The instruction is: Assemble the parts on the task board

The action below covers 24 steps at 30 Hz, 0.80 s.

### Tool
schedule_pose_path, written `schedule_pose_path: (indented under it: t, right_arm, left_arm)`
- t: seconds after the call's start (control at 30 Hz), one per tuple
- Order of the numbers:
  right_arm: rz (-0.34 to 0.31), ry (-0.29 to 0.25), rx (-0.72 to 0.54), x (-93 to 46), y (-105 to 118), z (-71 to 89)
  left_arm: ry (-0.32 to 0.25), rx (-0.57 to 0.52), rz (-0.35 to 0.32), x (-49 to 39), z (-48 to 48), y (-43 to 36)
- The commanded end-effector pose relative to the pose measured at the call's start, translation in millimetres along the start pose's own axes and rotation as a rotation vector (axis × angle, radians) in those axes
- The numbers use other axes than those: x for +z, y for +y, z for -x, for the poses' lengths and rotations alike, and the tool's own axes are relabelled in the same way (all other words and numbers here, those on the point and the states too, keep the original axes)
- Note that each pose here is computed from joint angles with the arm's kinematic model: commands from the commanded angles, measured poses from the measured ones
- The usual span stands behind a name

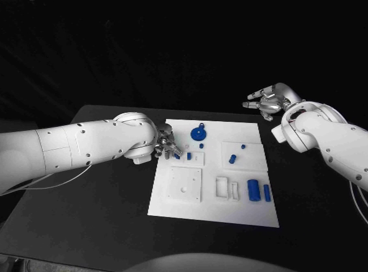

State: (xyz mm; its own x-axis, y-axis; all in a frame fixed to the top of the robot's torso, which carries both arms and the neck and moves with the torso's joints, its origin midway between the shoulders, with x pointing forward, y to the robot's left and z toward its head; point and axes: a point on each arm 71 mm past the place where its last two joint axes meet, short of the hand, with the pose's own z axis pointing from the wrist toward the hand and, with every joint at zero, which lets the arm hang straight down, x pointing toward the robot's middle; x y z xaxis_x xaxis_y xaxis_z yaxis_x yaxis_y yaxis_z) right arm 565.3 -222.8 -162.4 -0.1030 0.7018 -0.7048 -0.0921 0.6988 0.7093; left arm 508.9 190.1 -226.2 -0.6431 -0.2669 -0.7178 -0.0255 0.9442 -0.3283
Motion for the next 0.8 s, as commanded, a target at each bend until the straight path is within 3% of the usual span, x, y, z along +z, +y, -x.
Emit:
schedule_pose_path:
  t: [0.03,0.8]
  right_arm:
    - [0.01,0.013,-0.005,-0.2,0.8,-0.8]
    - [0.007,0.009,-0.007,-0.6,-0.7,0.8]
  left_arm:
    - [0.062,0.009,0.013,2.6,-15.1,0.0]
    - [0.051,0.041,0.024,5.1,-17.1,-6.2]
